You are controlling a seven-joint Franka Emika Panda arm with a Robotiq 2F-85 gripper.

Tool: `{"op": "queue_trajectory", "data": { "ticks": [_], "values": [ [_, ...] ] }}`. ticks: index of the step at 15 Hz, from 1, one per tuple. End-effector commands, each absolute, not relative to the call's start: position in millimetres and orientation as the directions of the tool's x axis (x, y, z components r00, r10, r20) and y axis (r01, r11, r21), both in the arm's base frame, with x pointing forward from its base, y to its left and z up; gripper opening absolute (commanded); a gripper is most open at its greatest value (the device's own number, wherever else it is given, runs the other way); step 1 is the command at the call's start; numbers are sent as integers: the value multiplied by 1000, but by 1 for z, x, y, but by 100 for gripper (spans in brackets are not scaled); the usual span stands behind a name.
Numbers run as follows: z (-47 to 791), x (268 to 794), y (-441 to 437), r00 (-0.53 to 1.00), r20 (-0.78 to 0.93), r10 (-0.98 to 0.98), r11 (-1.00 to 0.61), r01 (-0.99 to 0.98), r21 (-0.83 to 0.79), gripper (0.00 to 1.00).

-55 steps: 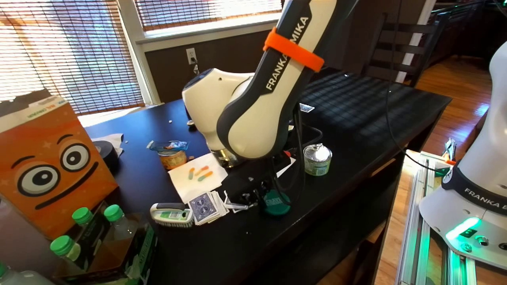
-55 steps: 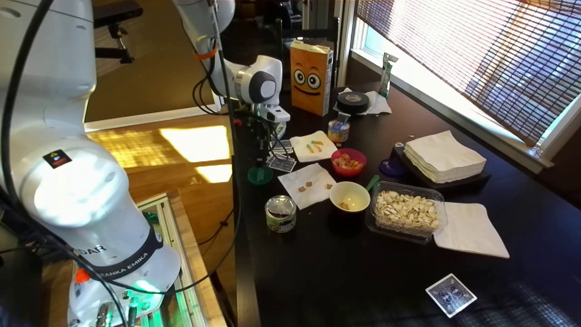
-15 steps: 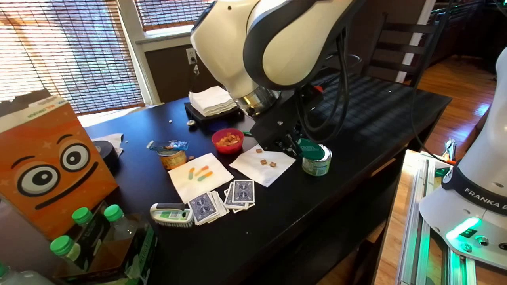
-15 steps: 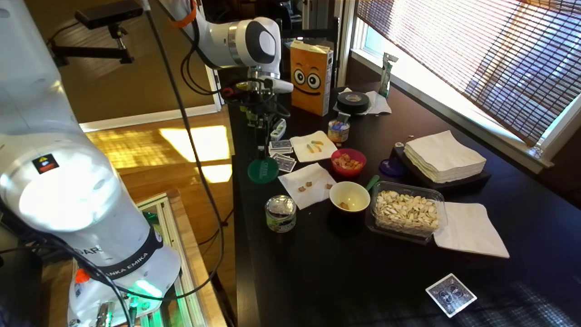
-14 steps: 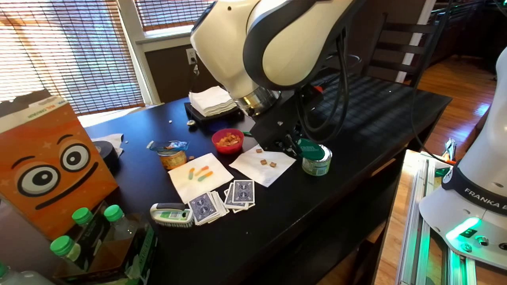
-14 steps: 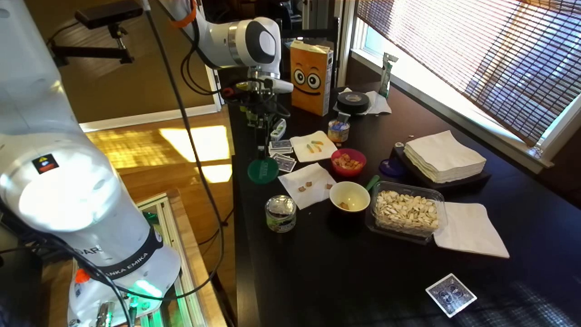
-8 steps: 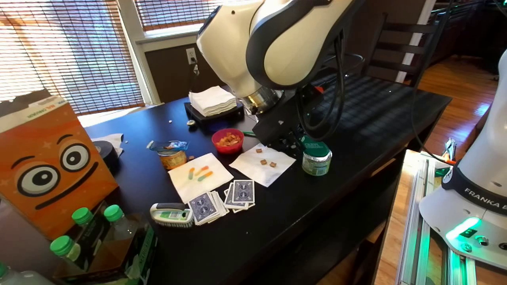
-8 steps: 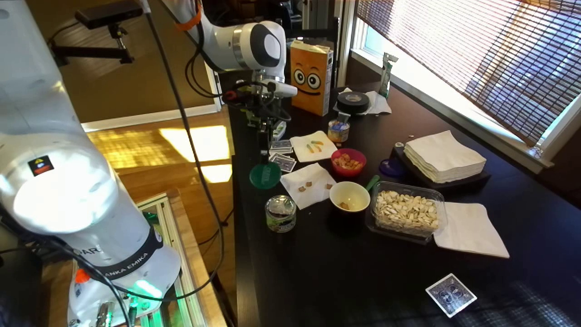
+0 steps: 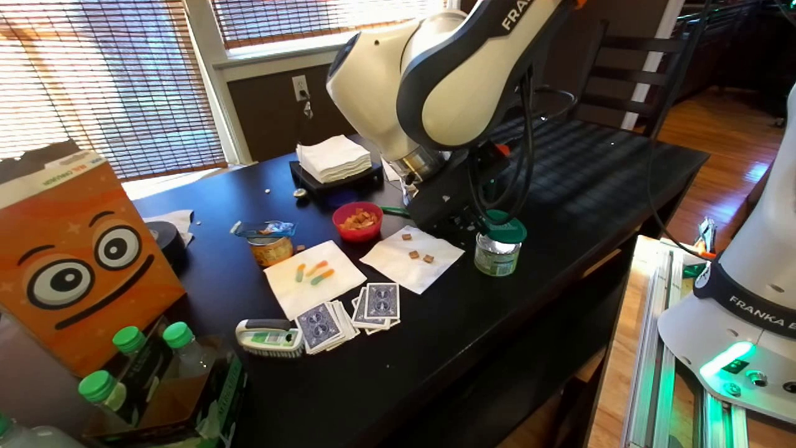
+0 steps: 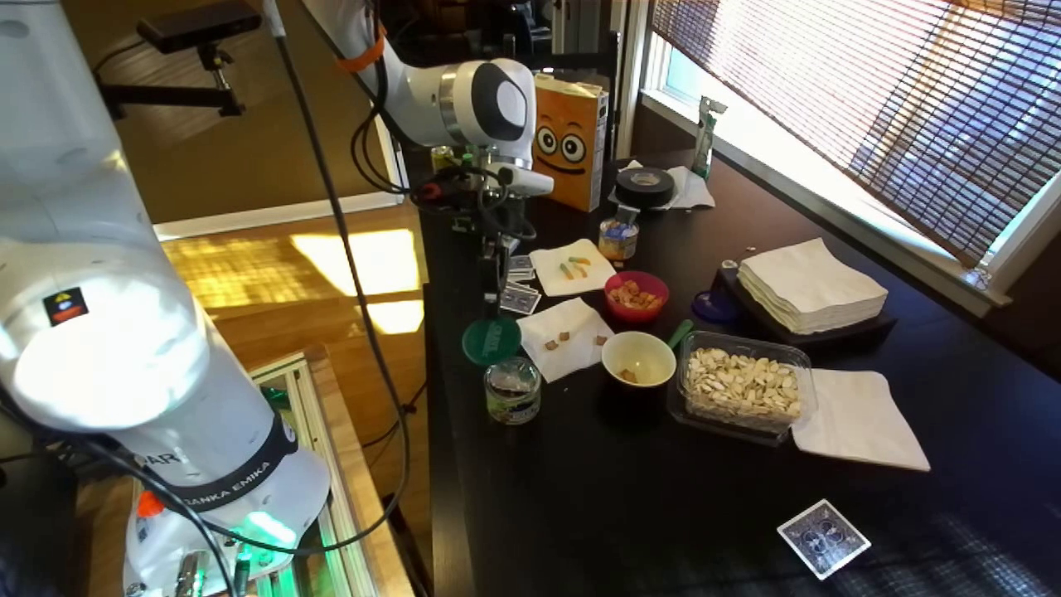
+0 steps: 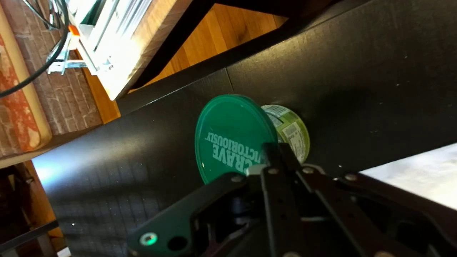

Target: Put the lid on the jar

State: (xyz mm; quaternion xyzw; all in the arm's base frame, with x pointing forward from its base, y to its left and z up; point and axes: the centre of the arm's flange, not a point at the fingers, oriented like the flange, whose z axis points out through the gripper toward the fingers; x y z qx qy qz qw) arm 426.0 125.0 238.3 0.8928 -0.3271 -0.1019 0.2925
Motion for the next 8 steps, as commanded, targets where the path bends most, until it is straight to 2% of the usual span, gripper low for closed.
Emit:
{"op": "queue_trajectory", "data": {
  "ticks": [1, 8],
  "values": [
    [223, 432, 119, 752, 61, -656, -570, -546, 614, 1],
    [209, 437, 111, 756, 122, -644, -551, -568, 611, 1]
  ]
}}
